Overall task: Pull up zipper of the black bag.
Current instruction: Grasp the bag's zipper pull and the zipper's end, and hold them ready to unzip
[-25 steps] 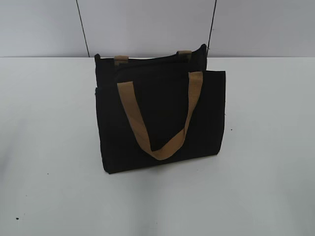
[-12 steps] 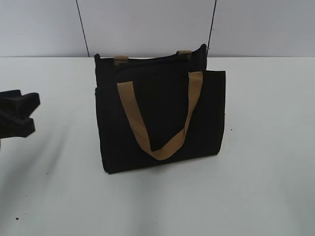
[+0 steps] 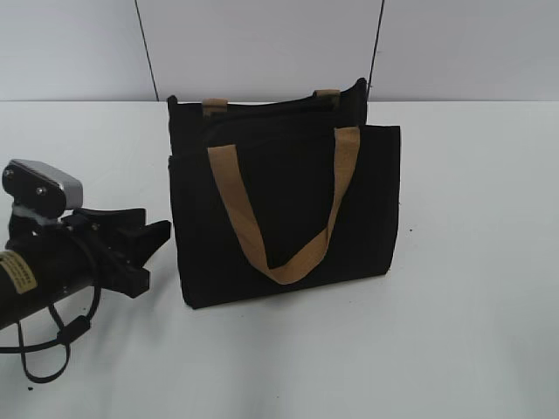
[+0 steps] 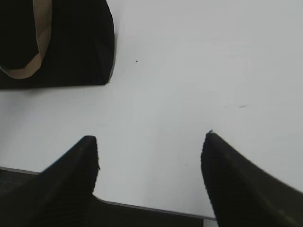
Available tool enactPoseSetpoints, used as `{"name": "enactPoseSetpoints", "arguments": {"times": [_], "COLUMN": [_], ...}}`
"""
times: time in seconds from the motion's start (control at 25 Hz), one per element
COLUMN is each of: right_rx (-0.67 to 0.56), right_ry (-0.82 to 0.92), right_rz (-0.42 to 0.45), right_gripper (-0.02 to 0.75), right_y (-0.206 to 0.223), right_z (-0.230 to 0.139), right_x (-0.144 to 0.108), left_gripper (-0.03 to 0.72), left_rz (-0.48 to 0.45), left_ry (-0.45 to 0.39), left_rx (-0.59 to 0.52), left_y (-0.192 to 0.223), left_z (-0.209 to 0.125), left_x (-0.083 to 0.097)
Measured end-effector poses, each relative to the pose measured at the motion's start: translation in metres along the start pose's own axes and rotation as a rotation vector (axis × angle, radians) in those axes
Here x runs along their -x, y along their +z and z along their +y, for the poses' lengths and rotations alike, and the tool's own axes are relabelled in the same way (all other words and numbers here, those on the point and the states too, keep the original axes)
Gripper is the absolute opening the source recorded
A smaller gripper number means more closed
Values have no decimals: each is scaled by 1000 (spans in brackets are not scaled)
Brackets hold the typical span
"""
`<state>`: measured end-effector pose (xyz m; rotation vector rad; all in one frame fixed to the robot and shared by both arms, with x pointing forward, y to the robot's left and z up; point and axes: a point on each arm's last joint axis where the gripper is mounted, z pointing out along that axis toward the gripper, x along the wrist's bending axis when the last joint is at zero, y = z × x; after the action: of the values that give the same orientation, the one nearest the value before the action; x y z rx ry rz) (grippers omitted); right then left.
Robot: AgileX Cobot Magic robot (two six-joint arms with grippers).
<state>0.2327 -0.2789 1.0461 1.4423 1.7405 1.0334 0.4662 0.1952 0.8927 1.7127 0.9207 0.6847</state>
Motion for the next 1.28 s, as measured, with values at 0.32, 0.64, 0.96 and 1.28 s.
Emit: {"name": "enactPoseSetpoints", "arguments": {"times": [0.32,0.64,0.96,1.28], "right_rx": [0,0,0,0], "right_ry": [0,0,0,0], "right_rz": [0,0,0,0], "right_gripper": [521,521,521,521], "right_y": [0,0,0,0], "right_z": [0,0,0,0], "right_x": [0,0,0,0], "left_gripper": [345,345,318,29], "left_rz": [-155,-163,-181,-188], "left_ry": [49,64,50,-28], "left_rx": [23,67,58,65], "left_y": [33,52,57,56], "left_z": [-13,-7,-13,-9], "left_x": [9,5,6,7]}}
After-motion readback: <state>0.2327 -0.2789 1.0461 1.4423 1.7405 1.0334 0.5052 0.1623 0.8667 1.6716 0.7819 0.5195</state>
